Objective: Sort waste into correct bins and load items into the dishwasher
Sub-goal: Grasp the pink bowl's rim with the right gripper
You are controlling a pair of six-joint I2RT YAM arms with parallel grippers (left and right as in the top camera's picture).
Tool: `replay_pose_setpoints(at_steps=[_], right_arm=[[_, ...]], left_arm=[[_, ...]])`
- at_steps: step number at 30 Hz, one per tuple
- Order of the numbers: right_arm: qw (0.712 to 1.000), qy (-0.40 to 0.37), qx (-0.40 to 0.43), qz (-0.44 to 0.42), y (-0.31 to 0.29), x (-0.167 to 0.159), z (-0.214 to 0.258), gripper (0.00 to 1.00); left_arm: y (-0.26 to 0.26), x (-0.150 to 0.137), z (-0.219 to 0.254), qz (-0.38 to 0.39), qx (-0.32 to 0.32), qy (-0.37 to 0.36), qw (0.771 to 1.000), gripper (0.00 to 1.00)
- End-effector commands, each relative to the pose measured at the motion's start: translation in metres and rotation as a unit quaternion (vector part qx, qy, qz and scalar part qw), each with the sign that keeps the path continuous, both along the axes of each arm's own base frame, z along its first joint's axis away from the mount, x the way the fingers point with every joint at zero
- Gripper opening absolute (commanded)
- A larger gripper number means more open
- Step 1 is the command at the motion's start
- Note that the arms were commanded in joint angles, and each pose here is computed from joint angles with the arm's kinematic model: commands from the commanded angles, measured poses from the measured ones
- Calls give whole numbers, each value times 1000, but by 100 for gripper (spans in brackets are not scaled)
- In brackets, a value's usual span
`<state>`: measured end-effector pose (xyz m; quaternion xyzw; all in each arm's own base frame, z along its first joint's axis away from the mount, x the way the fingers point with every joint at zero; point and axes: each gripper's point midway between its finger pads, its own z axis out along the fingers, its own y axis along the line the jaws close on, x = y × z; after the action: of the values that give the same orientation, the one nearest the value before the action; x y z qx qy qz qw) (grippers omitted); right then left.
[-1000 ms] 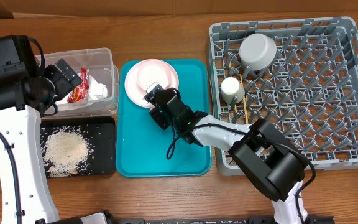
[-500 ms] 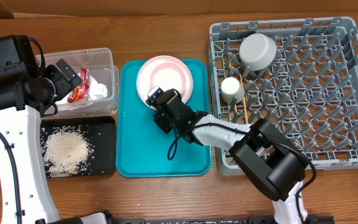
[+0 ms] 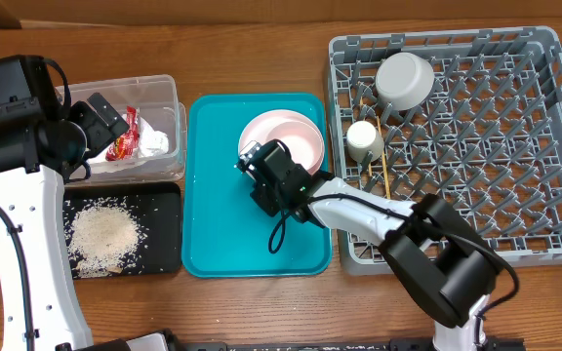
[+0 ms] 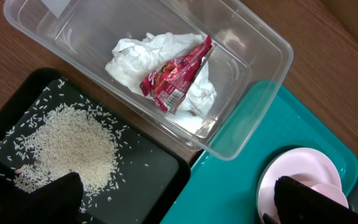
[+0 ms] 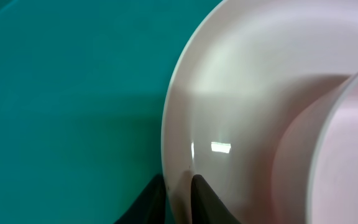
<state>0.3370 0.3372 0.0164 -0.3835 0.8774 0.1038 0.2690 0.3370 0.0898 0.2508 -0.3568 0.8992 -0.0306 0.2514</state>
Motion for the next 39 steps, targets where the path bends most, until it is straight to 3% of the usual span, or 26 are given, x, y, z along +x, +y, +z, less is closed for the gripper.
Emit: replay_pose_setpoints(at_steps=[1, 8, 15, 22, 25, 30, 39], right_arm=[[998, 28, 48, 36, 16, -20, 25, 16], [980, 138, 110, 92, 43, -74, 30, 13], [972, 166, 103, 129, 64, -119, 29, 14], [973, 113, 147, 138, 77, -108, 107, 15], [983, 74, 145, 90, 70, -90, 127, 15], [995, 30, 95, -16, 43, -61, 118, 18], [995, 67, 54, -44, 32, -67, 76, 18]], left_arm=[[0, 0, 11, -4, 11, -14, 1000, 100], [0, 0, 11, -4, 11, -14, 1000, 100], [0, 0, 11, -4, 11, -14, 1000, 100], [0, 0, 11, -4, 11, -14, 1000, 100], [0, 0, 11, -4, 11, -14, 1000, 100], [0, 0, 11, -4, 11, -14, 1000, 100], [0, 0, 11, -4, 12, -14, 1000, 100]])
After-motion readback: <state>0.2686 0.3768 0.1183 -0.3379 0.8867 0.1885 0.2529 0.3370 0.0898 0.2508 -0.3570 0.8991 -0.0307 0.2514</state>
